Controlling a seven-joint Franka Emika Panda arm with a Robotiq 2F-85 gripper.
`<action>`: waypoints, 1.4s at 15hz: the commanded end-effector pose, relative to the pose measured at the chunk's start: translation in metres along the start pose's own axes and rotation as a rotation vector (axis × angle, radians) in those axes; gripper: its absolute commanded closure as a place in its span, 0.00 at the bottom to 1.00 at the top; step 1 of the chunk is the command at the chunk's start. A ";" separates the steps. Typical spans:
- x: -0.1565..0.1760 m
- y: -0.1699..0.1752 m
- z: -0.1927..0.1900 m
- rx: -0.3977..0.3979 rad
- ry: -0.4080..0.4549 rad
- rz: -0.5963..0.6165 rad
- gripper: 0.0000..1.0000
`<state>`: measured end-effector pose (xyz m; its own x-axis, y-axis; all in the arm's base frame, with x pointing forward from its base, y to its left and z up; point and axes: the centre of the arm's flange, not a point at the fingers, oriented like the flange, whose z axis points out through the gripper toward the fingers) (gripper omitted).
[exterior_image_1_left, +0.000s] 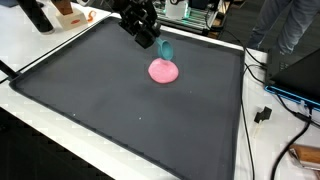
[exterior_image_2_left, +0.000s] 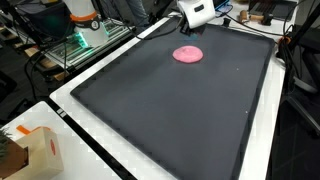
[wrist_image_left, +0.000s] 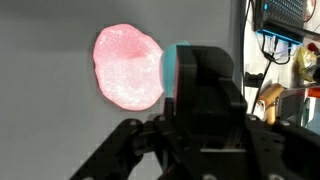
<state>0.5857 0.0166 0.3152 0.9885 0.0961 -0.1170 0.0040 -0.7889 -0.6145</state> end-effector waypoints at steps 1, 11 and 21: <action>-0.001 0.009 0.002 0.048 -0.013 -0.037 0.75; -0.017 0.060 0.019 0.206 0.018 -0.289 0.75; -0.017 0.105 0.048 0.256 0.000 -0.409 0.75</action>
<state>0.5628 -0.0315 0.2294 0.9183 0.3657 0.1519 0.3458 -0.5534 -0.7578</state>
